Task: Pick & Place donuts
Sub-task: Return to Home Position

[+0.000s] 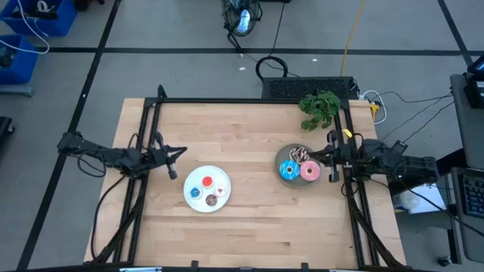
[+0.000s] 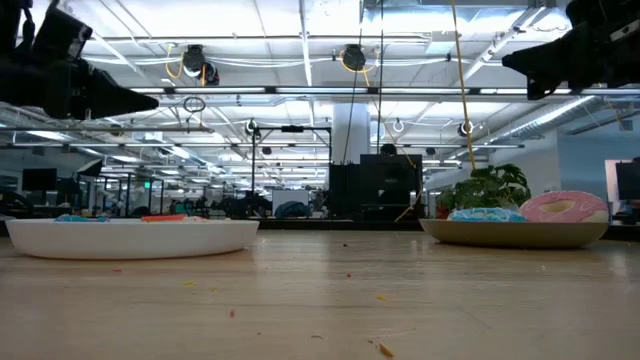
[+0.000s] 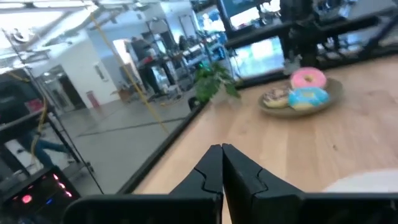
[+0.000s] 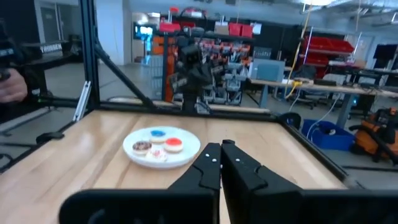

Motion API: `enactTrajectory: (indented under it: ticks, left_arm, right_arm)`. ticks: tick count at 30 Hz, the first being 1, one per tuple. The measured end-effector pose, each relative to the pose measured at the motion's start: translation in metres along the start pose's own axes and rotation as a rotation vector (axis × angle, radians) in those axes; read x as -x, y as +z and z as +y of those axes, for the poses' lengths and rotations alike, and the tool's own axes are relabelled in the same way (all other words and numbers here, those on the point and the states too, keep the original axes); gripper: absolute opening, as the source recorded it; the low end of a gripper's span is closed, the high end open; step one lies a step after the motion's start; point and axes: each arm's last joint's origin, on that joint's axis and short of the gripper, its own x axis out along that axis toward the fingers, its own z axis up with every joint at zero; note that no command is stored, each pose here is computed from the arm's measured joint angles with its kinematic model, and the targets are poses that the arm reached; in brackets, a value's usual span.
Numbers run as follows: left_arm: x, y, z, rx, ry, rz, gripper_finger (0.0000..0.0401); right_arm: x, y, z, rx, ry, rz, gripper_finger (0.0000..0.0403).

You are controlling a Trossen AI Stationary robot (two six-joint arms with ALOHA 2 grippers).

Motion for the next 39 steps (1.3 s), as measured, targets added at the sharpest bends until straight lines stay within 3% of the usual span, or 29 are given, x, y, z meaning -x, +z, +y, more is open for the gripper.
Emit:
enactTrajectory:
  ticks: [9,14,18,24,28,31,39]
  left_arm:
    - [-0.003,-0.008,0.002,0.050,0.016,0.069,0.0009]
    - [-0.004,-0.008,0.002,-0.009,-0.060,0.047,0.0007]
    - [-0.004,-0.006,0.004,-0.011,-0.054,0.058,0.0009]
    - [0.001,0.033,0.021,0.012,-0.073,0.006,0.0008]
    - [0.010,0.050,0.028,0.027,-0.187,-0.068,0.0003]
    - [0.013,0.042,0.024,0.021,-0.246,-0.106,0.0004]
    - [0.007,0.010,0.010,0.019,-0.181,-0.115,0.0003]
  right_arm:
    - [-0.011,-0.028,0.002,-0.012,0.017,-0.035,0.0001]
    - [-0.011,-0.026,0.002,-0.008,0.018,-0.093,0.0001]
    - [-0.011,-0.027,0.002,-0.021,0.019,-0.091,0.0001]
    - [-0.011,-0.026,0.002,-0.031,0.016,-0.095,0.0001]
    - [-0.011,-0.026,0.002,-0.033,0.017,-0.090,0.0000]
    - [-0.011,-0.027,0.002,-0.038,0.018,-0.082,0.0000]
    - [-0.011,-0.028,0.002,-0.052,0.019,-0.075,0.0000]
